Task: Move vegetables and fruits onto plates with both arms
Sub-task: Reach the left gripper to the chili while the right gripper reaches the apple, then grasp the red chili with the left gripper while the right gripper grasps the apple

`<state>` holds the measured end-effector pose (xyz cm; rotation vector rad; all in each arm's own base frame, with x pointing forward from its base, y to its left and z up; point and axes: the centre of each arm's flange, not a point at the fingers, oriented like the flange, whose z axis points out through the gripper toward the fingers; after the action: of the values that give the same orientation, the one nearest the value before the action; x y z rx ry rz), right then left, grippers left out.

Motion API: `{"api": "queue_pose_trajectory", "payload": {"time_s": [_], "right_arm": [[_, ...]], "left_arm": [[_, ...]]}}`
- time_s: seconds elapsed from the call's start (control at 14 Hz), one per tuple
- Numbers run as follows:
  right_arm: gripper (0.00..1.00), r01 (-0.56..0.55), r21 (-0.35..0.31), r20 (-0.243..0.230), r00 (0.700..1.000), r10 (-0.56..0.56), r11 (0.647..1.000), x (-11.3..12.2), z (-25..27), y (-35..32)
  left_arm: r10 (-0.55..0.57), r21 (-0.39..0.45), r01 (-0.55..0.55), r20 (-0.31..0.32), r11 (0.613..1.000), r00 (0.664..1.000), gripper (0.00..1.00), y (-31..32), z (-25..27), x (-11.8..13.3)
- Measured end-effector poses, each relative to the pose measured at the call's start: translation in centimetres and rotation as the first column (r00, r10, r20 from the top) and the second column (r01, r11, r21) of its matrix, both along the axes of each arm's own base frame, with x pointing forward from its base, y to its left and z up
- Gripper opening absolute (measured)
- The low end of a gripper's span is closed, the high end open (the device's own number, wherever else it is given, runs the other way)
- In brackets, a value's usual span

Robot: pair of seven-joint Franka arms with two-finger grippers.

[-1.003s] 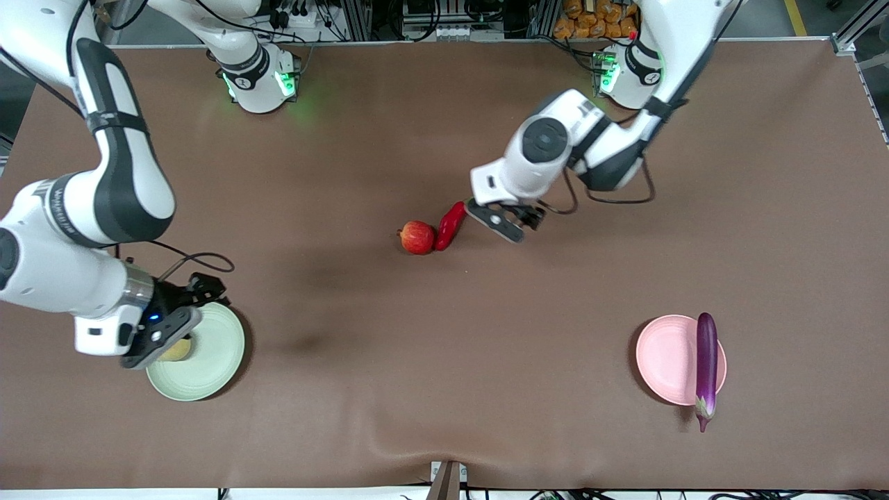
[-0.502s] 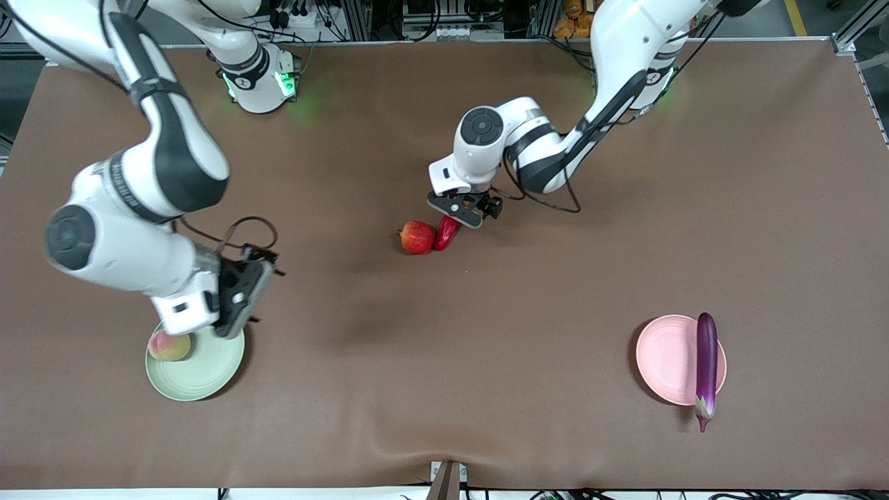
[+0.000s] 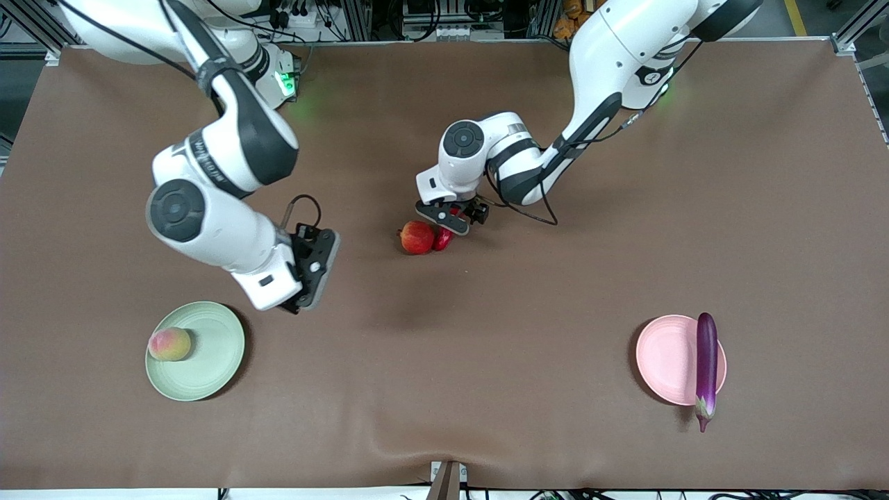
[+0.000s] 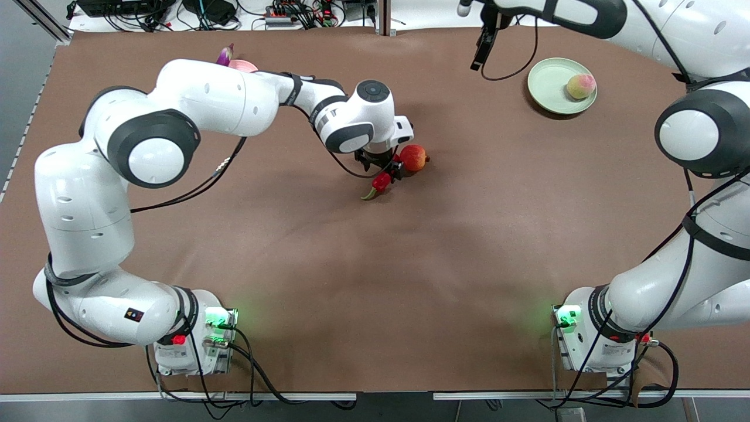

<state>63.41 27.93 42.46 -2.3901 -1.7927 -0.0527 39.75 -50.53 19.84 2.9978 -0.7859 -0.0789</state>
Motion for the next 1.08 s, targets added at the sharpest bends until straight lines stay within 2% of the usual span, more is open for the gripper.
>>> {"api": "queue_pose_trajectory", "payload": {"time_s": [0.36, 0.57, 0.65, 0.86, 0.93, 1.08], "right_arm": [[1.0, -0.026, -0.006, 0.0, 1.0, 0.026, 1.0, -1.1, -2.2, 1.5], [1.0, -0.029, -0.008, -0.003, 1.0, 0.029, 1.0, -1.2, -2.5, 1.5], [1.0, -0.03, -0.008, -0.004, 1.0, 0.03, 1.0, -1.2, -2.6, 1.5], [1.0, -0.035, -0.004, 0.009, 0.999, 0.035, 0.999, -1.9, -3.8, 1.9], [1.0, -0.042, -0.004, 0.013, 0.999, 0.042, 0.999, -2.3, -4.2, 2.3], [1.0, -0.059, -0.003, 0.017, 0.998, 0.059, 0.998, -3.3, -4.9, 3.4]], "left_arm": [[0.008, 0.004, -0.008, 0.007, 1.0, 1.0, 0.76, -0.3, -0.7, 0.7], [0.005, 0.002, -0.005, 0.003, 1.0, 1.0, 0.41, -0.7, -1.0, 0.6], [0.004, 0.0, -0.004, 0.004, 1.0, 1.0, 0.37, -0.8, -0.9, 0.6], [0.015, 0.007, -0.015, 0.01, 1.0, 1.0, 0.37, -0.3, -0.8, 1.4], [0.037, 0.025, -0.037, 0.017, 0.999, 0.999, 0.37, 0.8, -0.1, 2.7], [0.097, 0.079, -0.1, 0.039, 0.992, 0.995, 0.37, 4.9, 3.4, 7.0]]}}
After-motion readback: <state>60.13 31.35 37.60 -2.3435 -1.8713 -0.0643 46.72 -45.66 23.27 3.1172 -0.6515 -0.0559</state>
